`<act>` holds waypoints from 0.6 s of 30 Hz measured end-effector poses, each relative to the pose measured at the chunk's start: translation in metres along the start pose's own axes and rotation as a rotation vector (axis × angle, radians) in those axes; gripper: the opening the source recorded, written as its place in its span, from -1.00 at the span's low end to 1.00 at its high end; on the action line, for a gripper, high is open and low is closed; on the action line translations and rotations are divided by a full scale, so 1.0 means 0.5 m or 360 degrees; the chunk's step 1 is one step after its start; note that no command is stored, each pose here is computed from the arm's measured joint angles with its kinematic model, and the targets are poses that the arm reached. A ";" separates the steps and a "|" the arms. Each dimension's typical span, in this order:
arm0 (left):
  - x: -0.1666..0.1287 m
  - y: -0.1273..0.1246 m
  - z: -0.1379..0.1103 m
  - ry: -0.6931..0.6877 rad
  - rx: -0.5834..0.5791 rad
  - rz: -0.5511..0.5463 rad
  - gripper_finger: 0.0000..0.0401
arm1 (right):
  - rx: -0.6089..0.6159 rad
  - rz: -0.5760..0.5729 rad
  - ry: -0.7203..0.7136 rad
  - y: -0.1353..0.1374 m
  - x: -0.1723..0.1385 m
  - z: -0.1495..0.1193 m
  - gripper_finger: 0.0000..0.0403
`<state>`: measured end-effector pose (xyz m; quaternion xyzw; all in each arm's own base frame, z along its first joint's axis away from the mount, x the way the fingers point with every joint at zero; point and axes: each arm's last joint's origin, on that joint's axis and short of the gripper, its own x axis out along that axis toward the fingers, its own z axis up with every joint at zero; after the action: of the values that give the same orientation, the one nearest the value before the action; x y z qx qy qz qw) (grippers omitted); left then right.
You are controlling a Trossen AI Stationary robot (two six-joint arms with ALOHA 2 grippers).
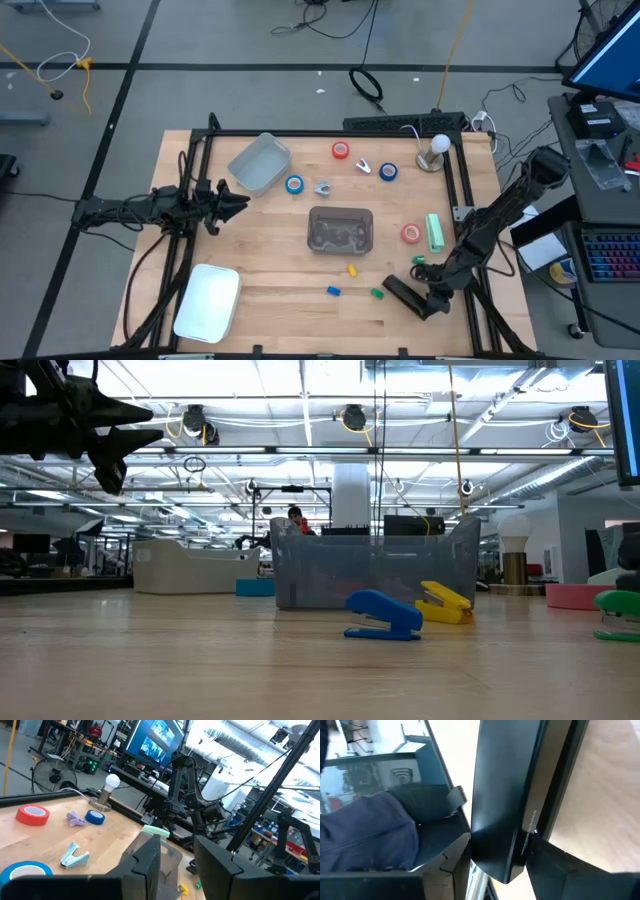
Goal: Pick and place Stapler, Stapler remover, tape
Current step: Put the large black stapler into the gray bin
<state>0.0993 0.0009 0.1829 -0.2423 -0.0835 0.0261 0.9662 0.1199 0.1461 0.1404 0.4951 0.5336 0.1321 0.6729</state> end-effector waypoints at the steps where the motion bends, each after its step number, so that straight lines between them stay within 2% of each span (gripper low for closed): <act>1: 0.000 0.000 0.000 -0.0004 0.0000 -0.0002 -0.41 | -0.0003 0.0014 -0.0001 0.002 -0.002 0.000 -0.26; 7: -0.001 -0.007 0.014 -0.0111 -0.0014 -0.0058 -0.41 | -0.0017 0.0087 -0.0005 0.012 -0.014 -0.002 -0.26; 18: -0.010 -0.027 0.054 -0.0445 -0.0050 -0.0229 -0.41 | -0.0092 0.0128 -0.0015 0.018 -0.021 -0.002 -0.26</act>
<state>0.0901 0.0012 0.2119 -0.2448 -0.2347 -0.0110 0.9407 0.1179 0.1436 0.1537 0.4971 0.5060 0.1719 0.6836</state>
